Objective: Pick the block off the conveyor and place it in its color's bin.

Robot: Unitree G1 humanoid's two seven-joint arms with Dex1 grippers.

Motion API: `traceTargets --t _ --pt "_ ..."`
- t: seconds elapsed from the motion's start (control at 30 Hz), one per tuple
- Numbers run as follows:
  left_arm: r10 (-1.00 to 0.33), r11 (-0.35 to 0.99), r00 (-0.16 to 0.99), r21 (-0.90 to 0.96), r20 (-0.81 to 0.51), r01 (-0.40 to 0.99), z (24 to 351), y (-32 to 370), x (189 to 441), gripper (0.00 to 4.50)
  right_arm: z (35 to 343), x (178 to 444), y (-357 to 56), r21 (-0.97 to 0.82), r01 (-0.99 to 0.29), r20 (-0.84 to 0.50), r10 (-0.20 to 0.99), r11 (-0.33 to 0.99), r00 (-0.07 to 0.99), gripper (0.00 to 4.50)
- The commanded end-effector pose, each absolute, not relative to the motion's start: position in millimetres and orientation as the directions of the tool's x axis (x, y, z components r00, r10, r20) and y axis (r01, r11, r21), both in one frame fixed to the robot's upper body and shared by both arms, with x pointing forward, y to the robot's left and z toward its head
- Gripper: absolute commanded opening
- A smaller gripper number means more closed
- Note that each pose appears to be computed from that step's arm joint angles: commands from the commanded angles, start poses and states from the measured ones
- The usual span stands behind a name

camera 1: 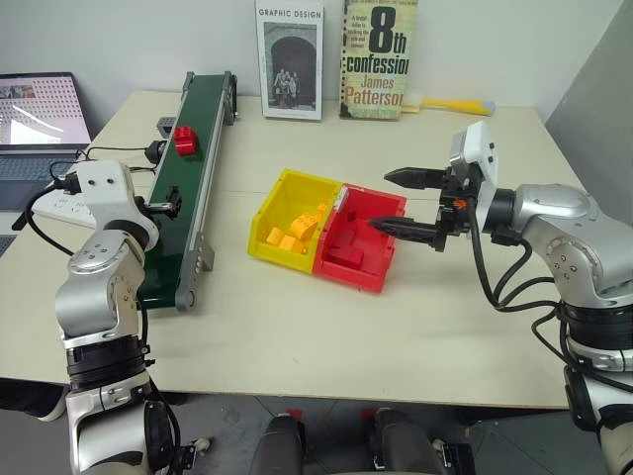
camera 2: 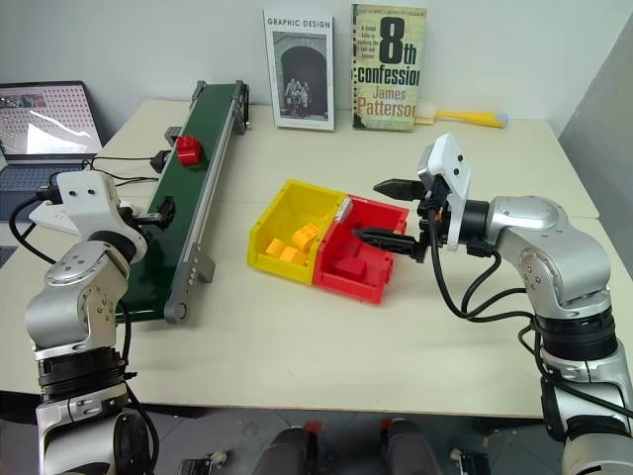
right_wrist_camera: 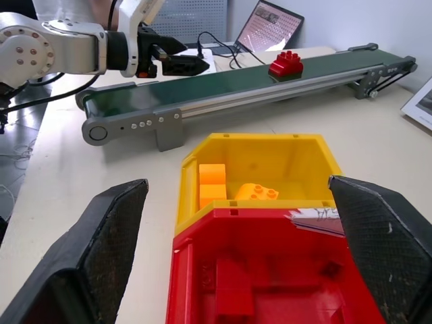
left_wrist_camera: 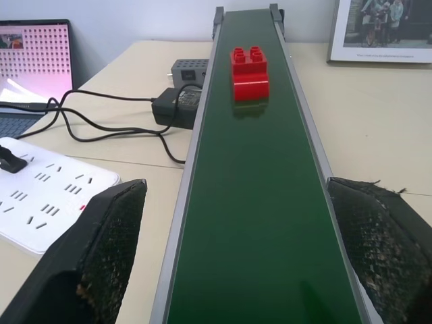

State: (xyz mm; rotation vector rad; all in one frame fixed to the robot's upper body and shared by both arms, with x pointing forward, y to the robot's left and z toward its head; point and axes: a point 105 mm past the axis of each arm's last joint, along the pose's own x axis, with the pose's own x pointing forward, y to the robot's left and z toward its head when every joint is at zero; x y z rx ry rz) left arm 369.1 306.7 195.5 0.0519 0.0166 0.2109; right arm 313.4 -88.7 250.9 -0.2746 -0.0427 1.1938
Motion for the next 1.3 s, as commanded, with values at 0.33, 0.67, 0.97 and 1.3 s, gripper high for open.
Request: traceTargets --t 0.33,0.67,0.97,1.3 --pt "0.206 0.976 0.978 0.071 -0.014 -0.205 200.0 303.2 372.8 4.45 264.5 302.4 -83.7 -0.295 -0.906 -0.091 0.935 0.304 0.343 4.5" --pt "0.205 0.978 0.978 0.04 -0.026 -0.204 198.4 300.7 377.9 4.45 264.8 305.0 -86.8 -0.305 -0.897 -0.09 0.928 0.32 0.361 4.5" --pt "0.214 0.976 0.975 -0.024 -0.051 -0.215 194.9 300.3 379.3 3.86 268.9 306.9 -87.3 -0.307 -0.896 -0.087 0.928 0.321 0.362 4.5" --pt "0.23 0.971 0.965 -0.032 -0.125 -0.236 186.3 302.1 373.8 1.91 274.4 310.6 -88.2 -0.309 -0.892 -0.078 0.926 0.329 0.368 4.5"
